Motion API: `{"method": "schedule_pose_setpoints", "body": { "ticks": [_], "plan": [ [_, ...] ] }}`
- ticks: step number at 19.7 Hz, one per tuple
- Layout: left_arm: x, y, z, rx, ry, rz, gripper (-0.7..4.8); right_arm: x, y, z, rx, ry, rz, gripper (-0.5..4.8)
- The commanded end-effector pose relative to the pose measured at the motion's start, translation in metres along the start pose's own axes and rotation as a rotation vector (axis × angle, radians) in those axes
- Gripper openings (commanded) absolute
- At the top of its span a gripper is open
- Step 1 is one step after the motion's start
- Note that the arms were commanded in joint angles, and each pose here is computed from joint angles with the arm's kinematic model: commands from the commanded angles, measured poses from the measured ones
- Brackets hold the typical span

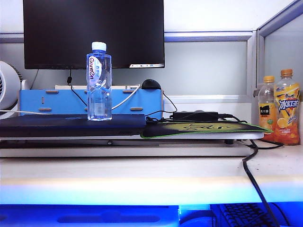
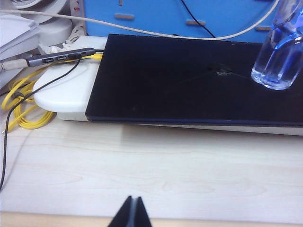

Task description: Pick up the mineral water bottle and place it on the laptop.

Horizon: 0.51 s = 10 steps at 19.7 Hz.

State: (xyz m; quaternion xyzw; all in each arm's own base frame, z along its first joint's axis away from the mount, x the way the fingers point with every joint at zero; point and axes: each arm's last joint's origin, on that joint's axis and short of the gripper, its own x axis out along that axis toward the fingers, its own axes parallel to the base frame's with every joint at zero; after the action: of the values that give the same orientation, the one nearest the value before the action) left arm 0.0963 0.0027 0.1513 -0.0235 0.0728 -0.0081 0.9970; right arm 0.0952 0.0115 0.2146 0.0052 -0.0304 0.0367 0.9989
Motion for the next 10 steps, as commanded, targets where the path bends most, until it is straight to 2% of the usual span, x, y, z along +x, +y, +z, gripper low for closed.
{"method": "schedule_pose_setpoints", "body": {
  "ticks": [1,5,8,10],
  "plan": [
    [0.000,0.000,0.000,0.001,-0.002,0.000,-0.02,-0.004,0.001,-0.017,0.002,-0.011,0.114,0.67],
    [0.000,0.000,0.000,0.001,-0.002,0.000,-0.02,-0.002,0.000,-0.052,0.005,0.092,0.106,0.66],
    [0.000,0.000,0.000,0.001,-0.003,0.000,-0.02,-0.003,-0.003,-0.064,-0.002,0.208,0.013,0.49],
    [0.000,0.000,0.000,0.002,-0.003,0.000,-0.02,-0.004,-0.004,-0.066,-0.005,0.232,-0.015,0.50]
  ]
}}
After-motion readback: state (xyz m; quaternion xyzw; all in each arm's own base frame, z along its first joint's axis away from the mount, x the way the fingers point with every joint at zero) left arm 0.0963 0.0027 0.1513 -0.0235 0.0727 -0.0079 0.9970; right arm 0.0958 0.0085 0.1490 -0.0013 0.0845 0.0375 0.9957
